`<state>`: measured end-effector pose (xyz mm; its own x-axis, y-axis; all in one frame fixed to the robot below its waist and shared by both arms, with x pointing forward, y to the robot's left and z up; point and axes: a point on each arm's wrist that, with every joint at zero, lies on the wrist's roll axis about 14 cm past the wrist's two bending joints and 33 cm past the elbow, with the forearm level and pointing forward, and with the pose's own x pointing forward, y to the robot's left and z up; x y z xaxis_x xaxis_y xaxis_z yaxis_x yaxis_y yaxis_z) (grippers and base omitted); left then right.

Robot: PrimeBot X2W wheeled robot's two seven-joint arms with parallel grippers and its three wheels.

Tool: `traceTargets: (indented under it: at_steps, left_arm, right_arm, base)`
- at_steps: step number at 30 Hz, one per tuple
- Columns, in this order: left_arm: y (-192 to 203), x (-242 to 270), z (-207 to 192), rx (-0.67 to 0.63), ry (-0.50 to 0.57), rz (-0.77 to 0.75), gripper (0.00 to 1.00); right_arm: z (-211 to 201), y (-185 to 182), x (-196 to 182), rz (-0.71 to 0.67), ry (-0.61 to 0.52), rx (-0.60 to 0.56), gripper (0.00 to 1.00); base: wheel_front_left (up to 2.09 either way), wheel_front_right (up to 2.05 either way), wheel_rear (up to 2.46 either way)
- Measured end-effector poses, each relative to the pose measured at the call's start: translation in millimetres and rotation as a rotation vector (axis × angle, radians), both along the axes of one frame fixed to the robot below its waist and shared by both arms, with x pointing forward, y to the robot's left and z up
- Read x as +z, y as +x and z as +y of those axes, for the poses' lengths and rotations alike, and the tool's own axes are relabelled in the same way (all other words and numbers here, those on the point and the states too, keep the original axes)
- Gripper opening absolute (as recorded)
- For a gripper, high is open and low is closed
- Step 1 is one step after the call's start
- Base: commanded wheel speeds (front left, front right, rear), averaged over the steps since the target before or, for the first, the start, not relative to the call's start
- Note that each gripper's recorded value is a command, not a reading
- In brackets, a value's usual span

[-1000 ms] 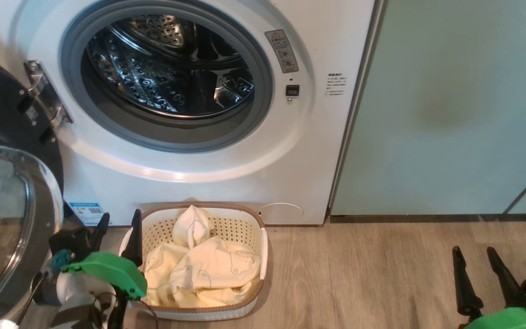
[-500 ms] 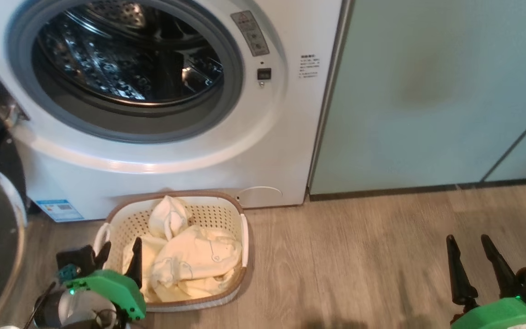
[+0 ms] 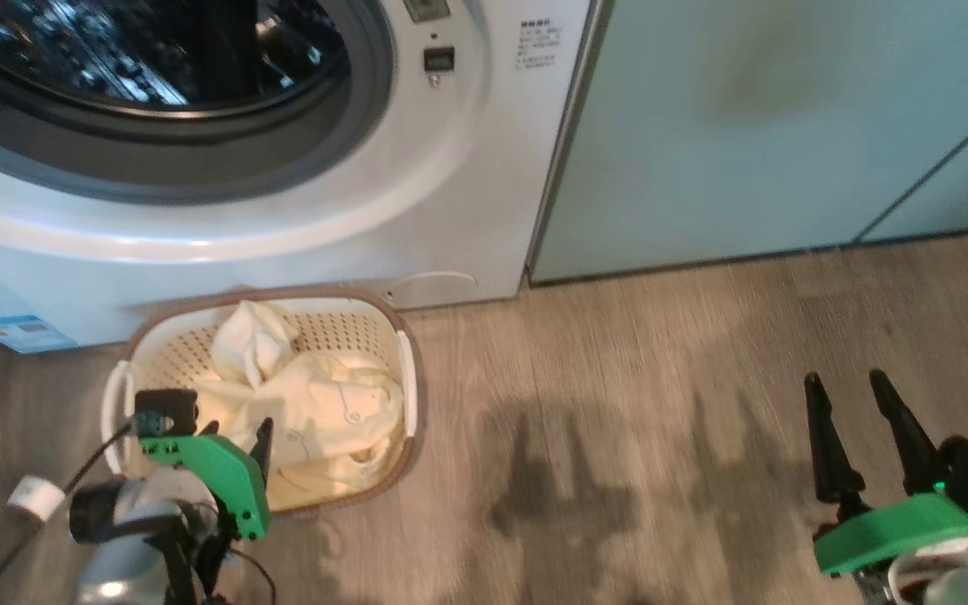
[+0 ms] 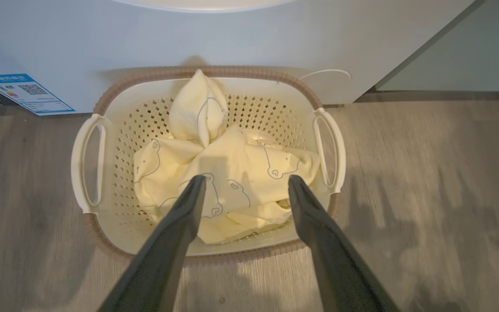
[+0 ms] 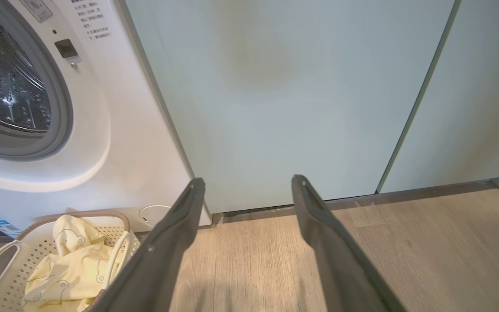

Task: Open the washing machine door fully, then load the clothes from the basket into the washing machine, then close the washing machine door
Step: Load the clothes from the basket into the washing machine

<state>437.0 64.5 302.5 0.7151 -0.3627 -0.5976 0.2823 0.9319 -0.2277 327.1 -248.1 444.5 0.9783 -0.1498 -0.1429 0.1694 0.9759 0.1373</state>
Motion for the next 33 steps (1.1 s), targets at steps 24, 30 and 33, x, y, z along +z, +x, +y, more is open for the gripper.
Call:
traceTargets:
  at_steps: [24, 30, 33]
  left_arm:
    - [40, -138, -15, -0.140, 0.114, 0.324, 1.00]
    - [40, -165, -21, -0.167, 0.121, 0.373, 1.00]
    - [42, -175, -21, -0.171, 0.124, 0.392, 1.00]
  right_arm:
    - [-17, 57, -54, 0.153, -0.054, -0.037, 1.00]
    - [-21, 62, -71, 0.197, -0.067, -0.042, 1.00]
    - [-22, 68, -75, 0.203, -0.075, -0.037, 1.00]
  base:
    - [0.00, 0.00, 0.00]
    - [0.00, 0.00, 0.00]
    - [0.00, 0.00, 0.00]
